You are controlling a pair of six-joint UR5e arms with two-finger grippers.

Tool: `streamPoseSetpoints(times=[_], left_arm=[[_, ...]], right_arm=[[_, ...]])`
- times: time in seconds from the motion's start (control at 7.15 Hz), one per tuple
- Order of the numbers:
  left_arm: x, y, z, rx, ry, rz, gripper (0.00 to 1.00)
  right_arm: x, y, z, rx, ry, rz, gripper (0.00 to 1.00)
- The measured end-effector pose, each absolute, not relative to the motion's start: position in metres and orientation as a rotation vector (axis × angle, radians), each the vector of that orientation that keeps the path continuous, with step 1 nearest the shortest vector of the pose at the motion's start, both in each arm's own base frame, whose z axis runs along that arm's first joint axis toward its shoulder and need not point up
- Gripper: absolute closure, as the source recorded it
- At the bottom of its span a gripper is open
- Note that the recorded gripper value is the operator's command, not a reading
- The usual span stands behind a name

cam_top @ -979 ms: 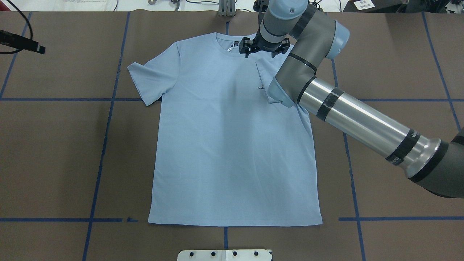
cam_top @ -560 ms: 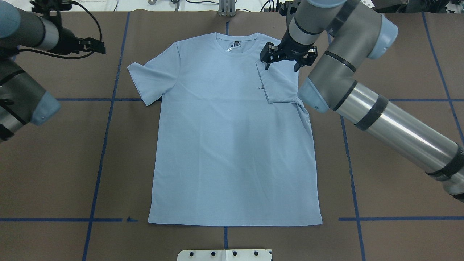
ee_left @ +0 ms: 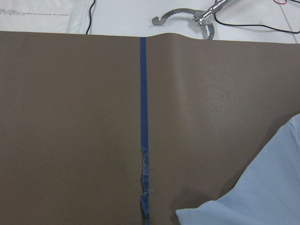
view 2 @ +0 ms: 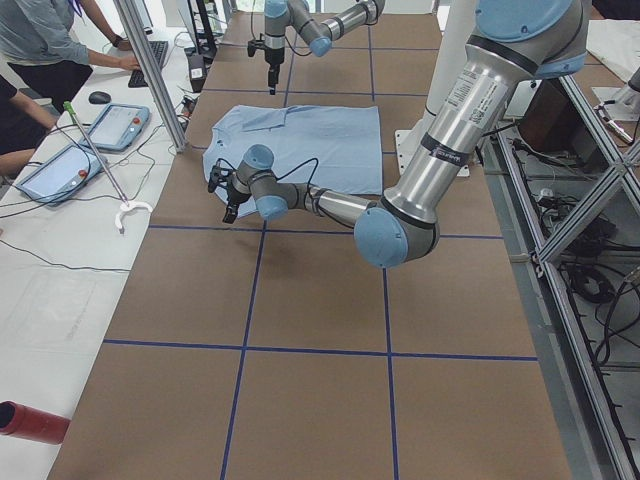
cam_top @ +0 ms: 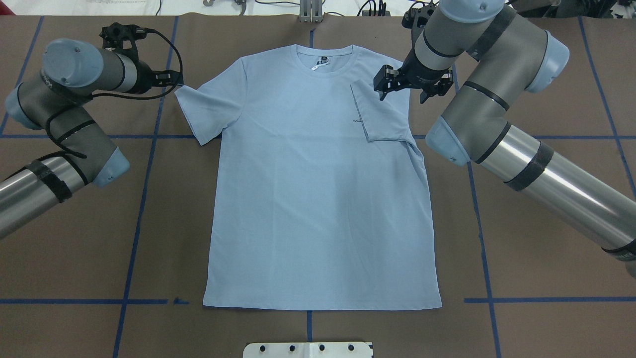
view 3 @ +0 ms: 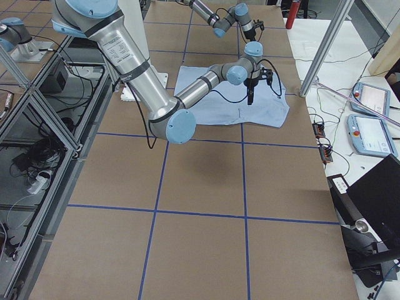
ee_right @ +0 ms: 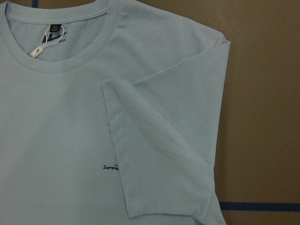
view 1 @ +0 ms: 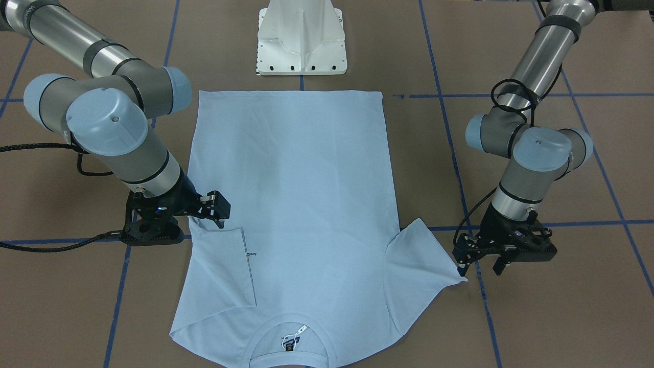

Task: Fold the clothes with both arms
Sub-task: 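Move the left gripper to the sleeve nearest it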

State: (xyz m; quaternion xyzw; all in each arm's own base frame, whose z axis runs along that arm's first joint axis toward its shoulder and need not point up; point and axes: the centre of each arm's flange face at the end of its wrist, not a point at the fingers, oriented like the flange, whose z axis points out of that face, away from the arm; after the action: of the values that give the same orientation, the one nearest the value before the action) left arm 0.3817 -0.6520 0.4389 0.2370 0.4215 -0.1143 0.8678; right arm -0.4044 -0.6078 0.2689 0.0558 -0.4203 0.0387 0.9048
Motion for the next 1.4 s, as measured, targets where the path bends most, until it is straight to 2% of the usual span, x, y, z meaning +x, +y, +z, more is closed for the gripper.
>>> streamPoseSetpoints(times=[0.56, 1.4], left_arm=[[0.412, -0.657, 0.443, 0.492, 0.888, -0.213, 0.27], [0.42, -0.66, 0.448, 0.519, 0.885, -0.159, 0.4]], right_arm=[[-0.406, -0.609, 0.271, 0.115, -0.863, 0.084, 0.0], [-0.407, -0.61, 0.272, 0.115, -0.862, 0.085, 0.0]])
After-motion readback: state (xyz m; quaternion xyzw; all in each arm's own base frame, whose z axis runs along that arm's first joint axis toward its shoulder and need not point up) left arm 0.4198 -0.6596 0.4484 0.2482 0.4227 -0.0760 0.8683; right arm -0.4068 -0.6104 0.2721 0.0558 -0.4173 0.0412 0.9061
